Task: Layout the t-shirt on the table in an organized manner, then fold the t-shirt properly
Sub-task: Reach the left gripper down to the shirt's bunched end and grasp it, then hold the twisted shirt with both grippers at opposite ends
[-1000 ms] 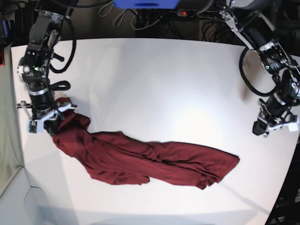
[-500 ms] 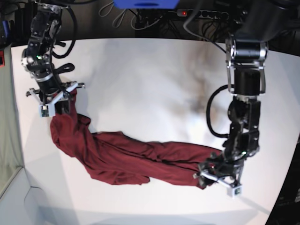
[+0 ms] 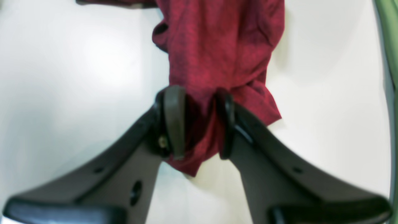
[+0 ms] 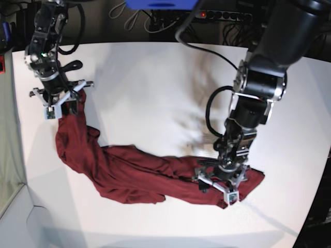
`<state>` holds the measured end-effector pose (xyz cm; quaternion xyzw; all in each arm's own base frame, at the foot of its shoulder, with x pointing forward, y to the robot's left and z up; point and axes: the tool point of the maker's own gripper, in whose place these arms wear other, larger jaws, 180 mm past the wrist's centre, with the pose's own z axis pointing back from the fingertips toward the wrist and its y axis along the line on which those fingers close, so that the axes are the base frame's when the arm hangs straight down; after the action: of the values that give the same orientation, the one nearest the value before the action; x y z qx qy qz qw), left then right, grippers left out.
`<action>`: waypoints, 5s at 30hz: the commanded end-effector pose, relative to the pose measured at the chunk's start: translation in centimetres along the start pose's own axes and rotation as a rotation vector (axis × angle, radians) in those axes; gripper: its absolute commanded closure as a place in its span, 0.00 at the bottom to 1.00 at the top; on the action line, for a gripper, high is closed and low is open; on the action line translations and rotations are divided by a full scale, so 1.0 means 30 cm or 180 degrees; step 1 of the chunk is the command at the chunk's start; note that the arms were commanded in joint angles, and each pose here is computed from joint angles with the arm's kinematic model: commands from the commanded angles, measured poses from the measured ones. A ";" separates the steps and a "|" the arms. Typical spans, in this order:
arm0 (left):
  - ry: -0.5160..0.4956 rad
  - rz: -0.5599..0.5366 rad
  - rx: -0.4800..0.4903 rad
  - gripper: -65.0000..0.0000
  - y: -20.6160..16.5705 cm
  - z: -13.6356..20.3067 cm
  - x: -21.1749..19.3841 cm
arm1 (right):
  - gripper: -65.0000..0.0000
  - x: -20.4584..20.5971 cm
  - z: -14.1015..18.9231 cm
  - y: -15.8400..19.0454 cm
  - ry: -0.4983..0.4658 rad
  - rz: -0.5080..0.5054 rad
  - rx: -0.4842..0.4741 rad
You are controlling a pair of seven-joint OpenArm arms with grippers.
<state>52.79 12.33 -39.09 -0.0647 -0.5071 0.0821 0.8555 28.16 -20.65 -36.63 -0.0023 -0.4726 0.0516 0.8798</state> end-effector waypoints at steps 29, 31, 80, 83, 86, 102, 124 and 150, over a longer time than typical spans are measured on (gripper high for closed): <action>0.0814 0.0240 -0.0405 0.25 0.192 0.398 -0.255 | 0.72 0.104 -0.008 -0.008 -0.0295 0.0020 0.0005; 0.0743 0.0220 -0.0474 0.25 0.183 0.433 -0.231 | 0.72 0.104 -0.008 -0.007 -0.0295 0.0016 0.0007; -0.0082 0.0140 0.0353 0.25 0.271 0.437 0.092 | 0.72 0.186 -0.033 -0.010 -0.0470 0.0015 0.0009; -0.0024 0.0259 0.0325 0.25 0.243 0.361 0.078 | 0.72 0.184 -0.034 -0.008 -0.0466 0.0008 0.0011; 0.0071 0.0347 0.0324 0.25 0.236 0.293 0.043 | 0.72 0.186 -0.034 -0.009 -0.0470 0.0008 0.0011; 0.0140 0.0234 0.0273 0.25 0.200 0.263 -0.042 | 0.72 0.182 -0.033 -0.009 -0.0460 0.0012 0.0010; 0.0132 0.0269 0.0290 0.25 0.206 0.230 -0.066 | 0.72 0.169 -0.031 -0.013 -0.0425 0.0023 -0.0001; 0.0129 0.0130 0.0161 0.52 0.139 0.214 -0.052 | 0.72 0.132 -0.052 -0.013 -0.0335 -0.0037 0.0021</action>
<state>44.48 16.03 -40.43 -0.0534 -0.4548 0.1109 0.8821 30.84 -20.44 -35.78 0.0065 -0.4917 0.0465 0.8695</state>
